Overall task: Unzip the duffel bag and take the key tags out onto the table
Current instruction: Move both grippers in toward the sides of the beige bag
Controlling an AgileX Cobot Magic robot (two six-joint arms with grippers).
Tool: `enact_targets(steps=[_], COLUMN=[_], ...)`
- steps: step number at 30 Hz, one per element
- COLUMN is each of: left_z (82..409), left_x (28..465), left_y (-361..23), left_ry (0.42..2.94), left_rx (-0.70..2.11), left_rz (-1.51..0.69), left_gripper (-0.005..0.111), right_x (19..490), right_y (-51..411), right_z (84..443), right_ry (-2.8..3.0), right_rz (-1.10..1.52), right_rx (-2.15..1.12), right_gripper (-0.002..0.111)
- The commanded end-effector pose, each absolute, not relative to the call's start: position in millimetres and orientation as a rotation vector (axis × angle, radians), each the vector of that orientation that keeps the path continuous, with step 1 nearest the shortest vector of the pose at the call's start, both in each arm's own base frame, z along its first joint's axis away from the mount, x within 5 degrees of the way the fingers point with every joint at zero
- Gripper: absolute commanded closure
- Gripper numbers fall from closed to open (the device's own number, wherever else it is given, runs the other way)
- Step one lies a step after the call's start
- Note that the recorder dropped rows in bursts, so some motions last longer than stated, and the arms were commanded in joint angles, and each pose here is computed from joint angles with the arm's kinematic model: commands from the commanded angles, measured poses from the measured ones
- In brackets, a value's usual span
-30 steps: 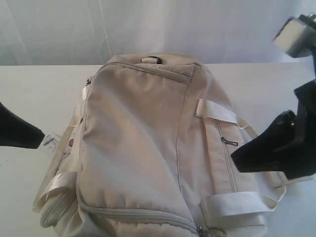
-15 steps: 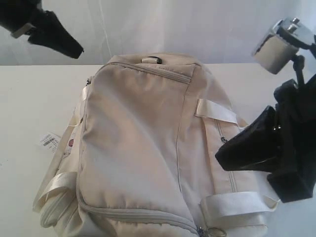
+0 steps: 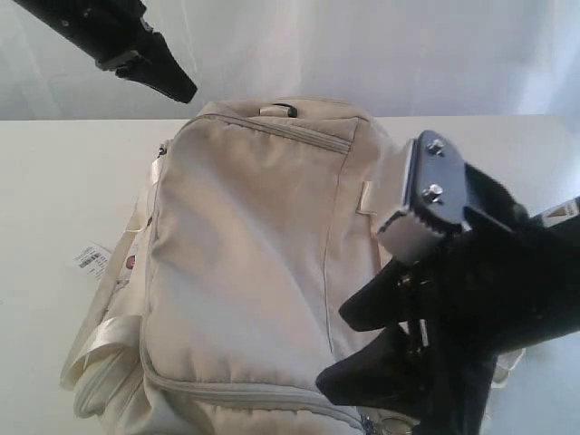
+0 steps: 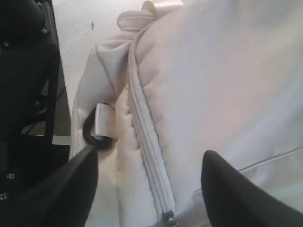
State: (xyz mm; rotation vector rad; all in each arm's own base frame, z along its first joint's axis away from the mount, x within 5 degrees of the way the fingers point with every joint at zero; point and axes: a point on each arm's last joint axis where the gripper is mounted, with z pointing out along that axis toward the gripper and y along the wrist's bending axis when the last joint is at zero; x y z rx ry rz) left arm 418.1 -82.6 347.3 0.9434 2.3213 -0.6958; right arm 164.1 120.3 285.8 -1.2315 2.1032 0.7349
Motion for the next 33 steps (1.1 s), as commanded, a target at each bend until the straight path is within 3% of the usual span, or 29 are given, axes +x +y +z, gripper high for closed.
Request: enact_targets(steps=[1, 3, 12, 15, 17, 20, 23, 26, 33], left_z=[340.6, 340.8, 340.2, 319.2, 327.6, 329.8, 305.6, 270.3, 232.1], left_x=[418.6, 416.7, 386.5, 342.5, 299.6, 235.6, 185.5, 153.8, 144.0], left_y=[-95.7, -94.0, -88.4, -89.5, -95.7, -93.6, -89.3, -89.4, -92.2], left_ry=[2.325, 2.340, 2.466, 2.513, 2.380, 2.352, 2.428, 2.451, 2.233], left_rx=[1.015, 1.026, 0.948, 0.970, 0.981, 0.967, 0.920, 0.844, 0.875], left_rz=[-0.713, -0.710, -0.811, -0.963, -1.144, -1.203, -1.259, -1.364, -1.322], left_gripper=[0.052, 0.045, 0.046, 0.047, 0.050, 0.054, 0.053, 0.043, 0.037], right_x=[174.2, 179.4, 190.0, 178.8, 169.5, 162.7, 160.2, 160.0, 160.1], right_y=[128.1, 127.1, 110.1, 100.3, 96.5, 93.8, 92.7, 93.2, 94.1], right_z=[272.5, 268.0, 290.7, 303.5, 307.5, 313.0, 317.1, 317.5, 318.1], right_ry=[2.126, 2.147, 2.283, 2.321, 2.328, 2.309, 2.281, 2.279, 2.278], right_rz=[0.713, 0.667, 0.431, 0.372, 0.365, 0.365, 0.363, 0.372, 0.390], right_rx=[-1.241, -1.234, -0.964, -0.930, -0.961, -0.962, -0.950, -0.944, -0.927], right_gripper=[0.049, 0.049, 0.049, 0.049, 0.049, 0.049, 0.049, 0.049, 0.049])
